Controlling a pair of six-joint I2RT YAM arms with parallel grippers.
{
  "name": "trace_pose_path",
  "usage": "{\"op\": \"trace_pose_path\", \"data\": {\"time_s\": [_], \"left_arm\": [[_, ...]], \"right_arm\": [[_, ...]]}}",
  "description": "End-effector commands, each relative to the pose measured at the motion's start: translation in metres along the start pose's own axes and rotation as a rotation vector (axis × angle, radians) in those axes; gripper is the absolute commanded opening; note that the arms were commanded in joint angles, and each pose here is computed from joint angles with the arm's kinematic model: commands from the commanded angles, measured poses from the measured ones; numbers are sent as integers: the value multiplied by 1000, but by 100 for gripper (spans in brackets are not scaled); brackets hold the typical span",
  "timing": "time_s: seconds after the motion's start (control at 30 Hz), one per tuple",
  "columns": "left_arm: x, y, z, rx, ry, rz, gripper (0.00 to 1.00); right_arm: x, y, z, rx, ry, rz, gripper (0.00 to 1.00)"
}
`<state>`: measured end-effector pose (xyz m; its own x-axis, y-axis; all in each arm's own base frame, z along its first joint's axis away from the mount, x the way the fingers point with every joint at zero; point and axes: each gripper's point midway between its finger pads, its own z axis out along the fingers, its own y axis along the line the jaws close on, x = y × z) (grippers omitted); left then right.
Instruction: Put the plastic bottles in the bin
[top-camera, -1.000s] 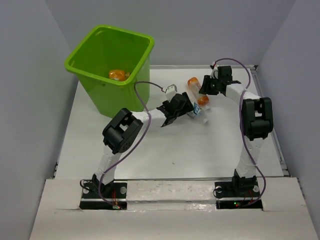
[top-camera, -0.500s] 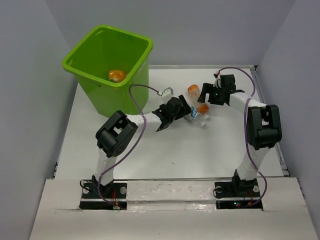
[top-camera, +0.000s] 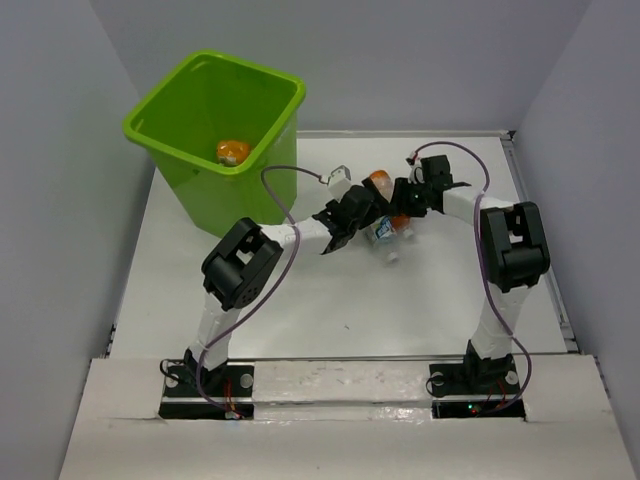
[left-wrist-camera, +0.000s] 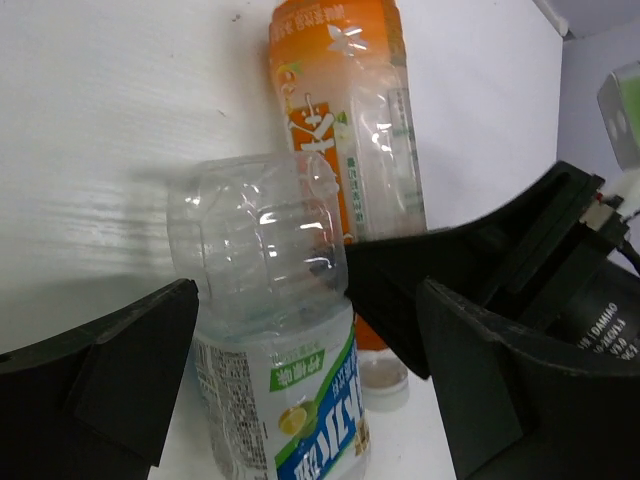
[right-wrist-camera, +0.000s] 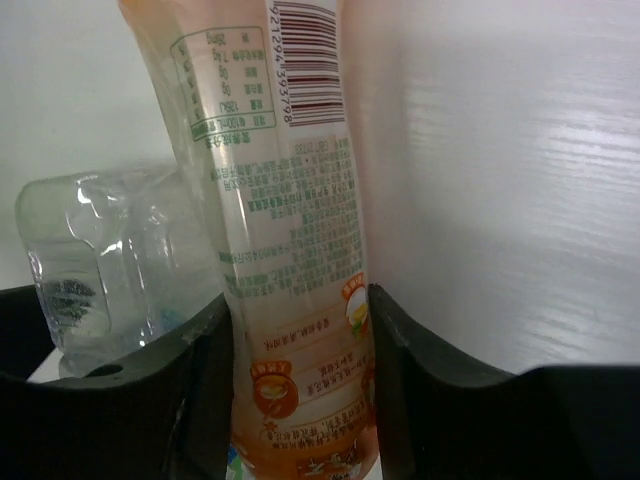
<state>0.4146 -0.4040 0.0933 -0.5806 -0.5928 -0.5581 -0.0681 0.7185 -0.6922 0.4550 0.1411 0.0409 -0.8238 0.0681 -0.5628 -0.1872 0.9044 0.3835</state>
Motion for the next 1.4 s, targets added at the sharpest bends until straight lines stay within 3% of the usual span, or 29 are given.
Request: {"op": "trace_pose_path", "data": {"time_s": [0.0, 0.17, 0.37, 0.47, 0.63, 0.73, 0.8, 0.93, 1.13, 1.2, 1.37], "left_arm": [[-4, 5, 14, -63, -28, 5, 99], [10, 17, 27, -107, 10, 46, 99], [25, 36, 28, -135, 45, 86, 87], [27, 38, 28, -134, 50, 107, 72], [10, -9, 9, -14, 50, 146, 26], [-7, -58, -21, 94, 13, 188, 13], [-16, -84, -41, 151, -13, 208, 12], [-53, -147, -109, 322, -73, 212, 8], [-123, -200, -198, 483, -176, 190, 4], [-148, -202, -221, 481, -218, 211, 4], [-271, -177, -294, 406, -477, 185, 5]], "right_arm": [[-9, 2, -18, 31, -82, 30, 38], [3, -6, -38, 104, -130, 69, 33], [0, -14, -59, 179, -195, 104, 28], [-6, -12, -78, 199, -247, 103, 26], [-24, -3, -122, 223, -350, 85, 26], [-40, 10, -158, 216, -430, 63, 26], [-47, 18, -177, 208, -464, 48, 26], [-61, 36, -244, 212, -608, 17, 27], [-76, 76, -333, 132, -782, -29, 27], [-78, 95, -354, 64, -814, -63, 28], [-94, 154, -394, -172, -867, -146, 29]]}}
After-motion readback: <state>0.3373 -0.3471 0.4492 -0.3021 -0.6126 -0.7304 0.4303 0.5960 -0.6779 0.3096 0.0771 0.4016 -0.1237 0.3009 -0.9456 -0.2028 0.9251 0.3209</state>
